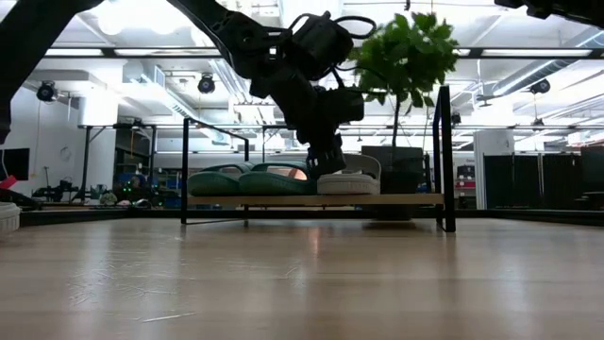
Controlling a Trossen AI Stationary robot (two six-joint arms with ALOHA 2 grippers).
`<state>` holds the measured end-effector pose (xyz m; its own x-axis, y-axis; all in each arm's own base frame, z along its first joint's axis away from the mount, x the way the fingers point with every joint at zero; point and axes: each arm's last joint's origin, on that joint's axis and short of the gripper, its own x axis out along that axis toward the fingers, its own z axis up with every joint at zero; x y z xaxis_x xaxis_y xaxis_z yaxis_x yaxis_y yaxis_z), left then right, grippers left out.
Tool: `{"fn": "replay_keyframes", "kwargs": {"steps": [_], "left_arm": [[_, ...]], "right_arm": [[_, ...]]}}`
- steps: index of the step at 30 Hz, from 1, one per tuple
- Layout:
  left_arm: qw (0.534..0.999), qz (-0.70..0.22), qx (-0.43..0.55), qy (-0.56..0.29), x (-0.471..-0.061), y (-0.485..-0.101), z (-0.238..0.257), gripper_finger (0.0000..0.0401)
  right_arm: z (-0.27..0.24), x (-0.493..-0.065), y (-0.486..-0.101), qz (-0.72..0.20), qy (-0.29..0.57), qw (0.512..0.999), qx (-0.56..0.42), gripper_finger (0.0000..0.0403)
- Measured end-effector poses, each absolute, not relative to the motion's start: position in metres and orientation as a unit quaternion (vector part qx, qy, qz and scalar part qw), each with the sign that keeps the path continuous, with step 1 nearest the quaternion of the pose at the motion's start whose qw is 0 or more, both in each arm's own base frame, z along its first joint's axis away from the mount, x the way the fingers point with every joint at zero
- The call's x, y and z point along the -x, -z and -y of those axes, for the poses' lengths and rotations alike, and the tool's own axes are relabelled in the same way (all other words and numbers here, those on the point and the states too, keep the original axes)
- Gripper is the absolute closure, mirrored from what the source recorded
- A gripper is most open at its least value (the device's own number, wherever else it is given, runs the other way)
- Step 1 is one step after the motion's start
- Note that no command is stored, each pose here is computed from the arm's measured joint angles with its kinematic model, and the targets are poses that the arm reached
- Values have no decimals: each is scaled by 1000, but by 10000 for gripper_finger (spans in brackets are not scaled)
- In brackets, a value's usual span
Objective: Pick and place slides into the shelf
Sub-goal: Put the top gray slipper on the shelf
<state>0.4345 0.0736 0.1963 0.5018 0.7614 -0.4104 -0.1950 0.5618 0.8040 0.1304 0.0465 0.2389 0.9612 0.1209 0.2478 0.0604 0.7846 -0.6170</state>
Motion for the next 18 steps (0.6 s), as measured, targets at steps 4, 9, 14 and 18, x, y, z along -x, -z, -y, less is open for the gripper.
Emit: {"fn": "replay_keyframes", "kwargs": {"steps": [4, 9, 14, 18], "left_arm": [[787, -404, -351, -308, -432, -193, -73, 401], [777, -418, -341, -325, -429, -191, -73, 401], [773, -413, -342, -338, -429, -192, -72, 401], [769, -410, -342, -350, -431, -196, -73, 401]], "right_arm": [[-46, -130, -239, 138, -16, 934, 328, 318], [-47, -130, -239, 137, -17, 934, 328, 312], [-47, -131, -238, 136, -17, 934, 329, 315], [-47, -131, -238, 136, -17, 934, 329, 321]]}}
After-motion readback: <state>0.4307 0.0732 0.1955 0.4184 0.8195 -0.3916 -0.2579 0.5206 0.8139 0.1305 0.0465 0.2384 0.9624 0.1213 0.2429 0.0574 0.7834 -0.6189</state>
